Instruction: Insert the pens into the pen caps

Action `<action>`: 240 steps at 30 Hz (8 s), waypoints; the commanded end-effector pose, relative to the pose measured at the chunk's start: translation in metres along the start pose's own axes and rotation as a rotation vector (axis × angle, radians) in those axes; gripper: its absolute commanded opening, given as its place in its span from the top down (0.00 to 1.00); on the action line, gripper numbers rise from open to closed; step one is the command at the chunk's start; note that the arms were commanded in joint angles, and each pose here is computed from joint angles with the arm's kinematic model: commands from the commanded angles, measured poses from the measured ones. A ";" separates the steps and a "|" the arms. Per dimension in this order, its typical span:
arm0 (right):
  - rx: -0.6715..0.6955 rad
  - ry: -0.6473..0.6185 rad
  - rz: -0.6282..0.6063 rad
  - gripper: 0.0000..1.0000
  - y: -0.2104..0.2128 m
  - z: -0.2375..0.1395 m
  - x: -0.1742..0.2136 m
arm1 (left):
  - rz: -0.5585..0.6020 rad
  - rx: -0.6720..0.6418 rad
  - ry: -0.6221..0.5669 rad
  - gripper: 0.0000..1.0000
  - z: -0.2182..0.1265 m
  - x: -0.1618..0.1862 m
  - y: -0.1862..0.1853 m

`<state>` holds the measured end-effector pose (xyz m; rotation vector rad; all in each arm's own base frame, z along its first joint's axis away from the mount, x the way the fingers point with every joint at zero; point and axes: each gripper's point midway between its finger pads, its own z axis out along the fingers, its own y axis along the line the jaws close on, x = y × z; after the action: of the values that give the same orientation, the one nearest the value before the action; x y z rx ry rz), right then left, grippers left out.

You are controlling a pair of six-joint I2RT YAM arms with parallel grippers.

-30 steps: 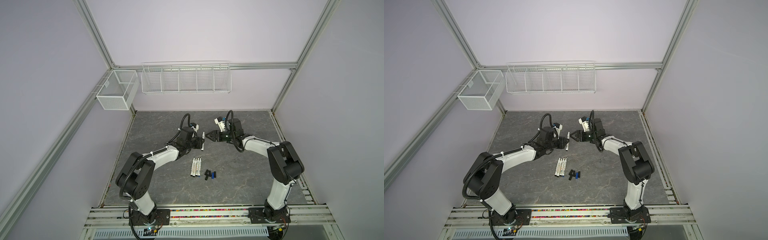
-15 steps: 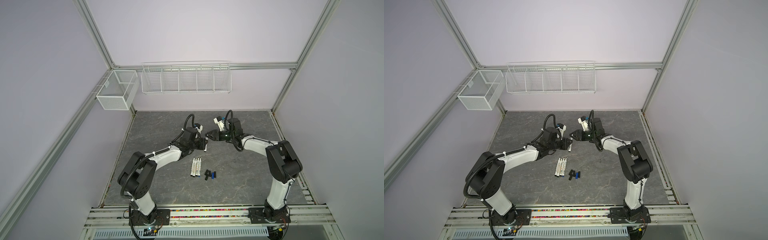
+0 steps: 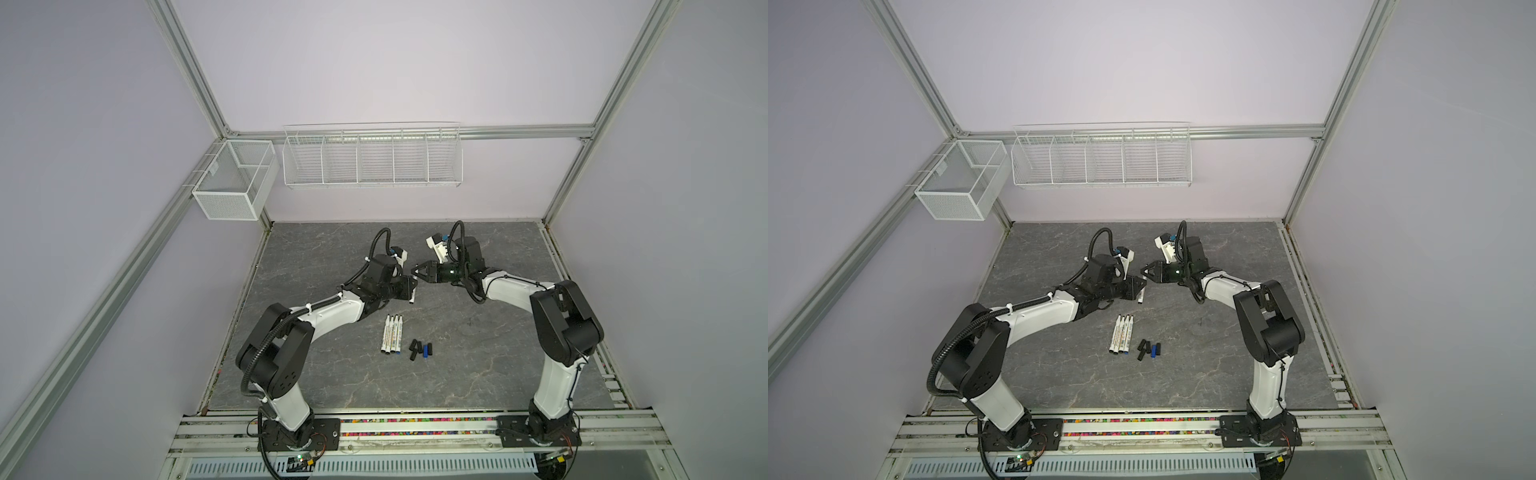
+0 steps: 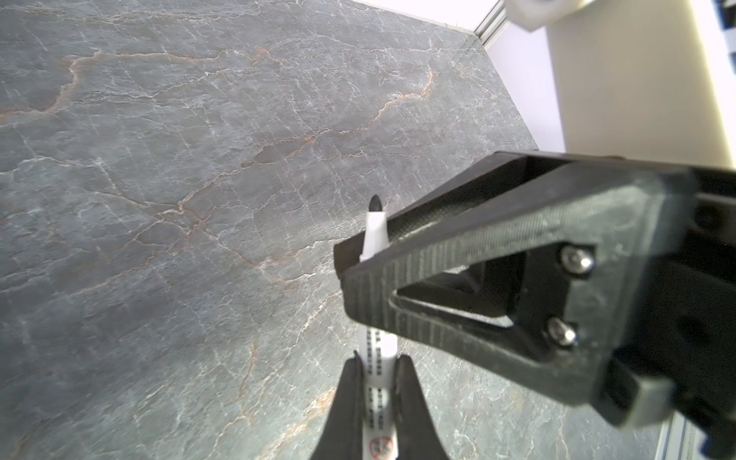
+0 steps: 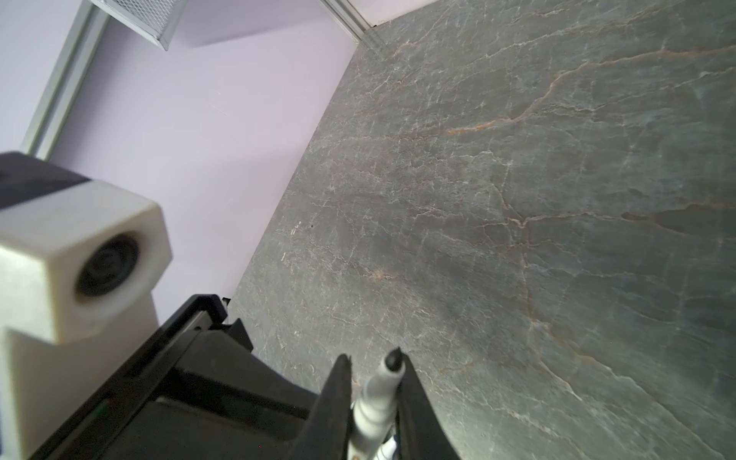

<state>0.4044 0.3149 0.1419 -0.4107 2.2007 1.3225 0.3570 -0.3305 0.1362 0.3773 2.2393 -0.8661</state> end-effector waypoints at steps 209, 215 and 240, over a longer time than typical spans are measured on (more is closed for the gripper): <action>0.213 -0.056 -0.037 0.91 0.016 -0.044 -0.027 | 0.164 0.055 0.073 1.00 -0.004 0.032 -0.025; 0.184 -0.043 -0.035 0.91 0.020 -0.042 -0.024 | 0.164 0.055 0.075 1.00 -0.003 0.033 -0.025; 0.142 0.135 -0.025 0.92 0.021 -0.043 0.019 | 0.153 0.013 -0.040 1.00 -0.013 0.006 -0.024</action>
<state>0.3869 0.2874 0.1799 -0.4366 2.2784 1.1056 0.3175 -0.3419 0.1187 0.5931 2.2442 -0.8165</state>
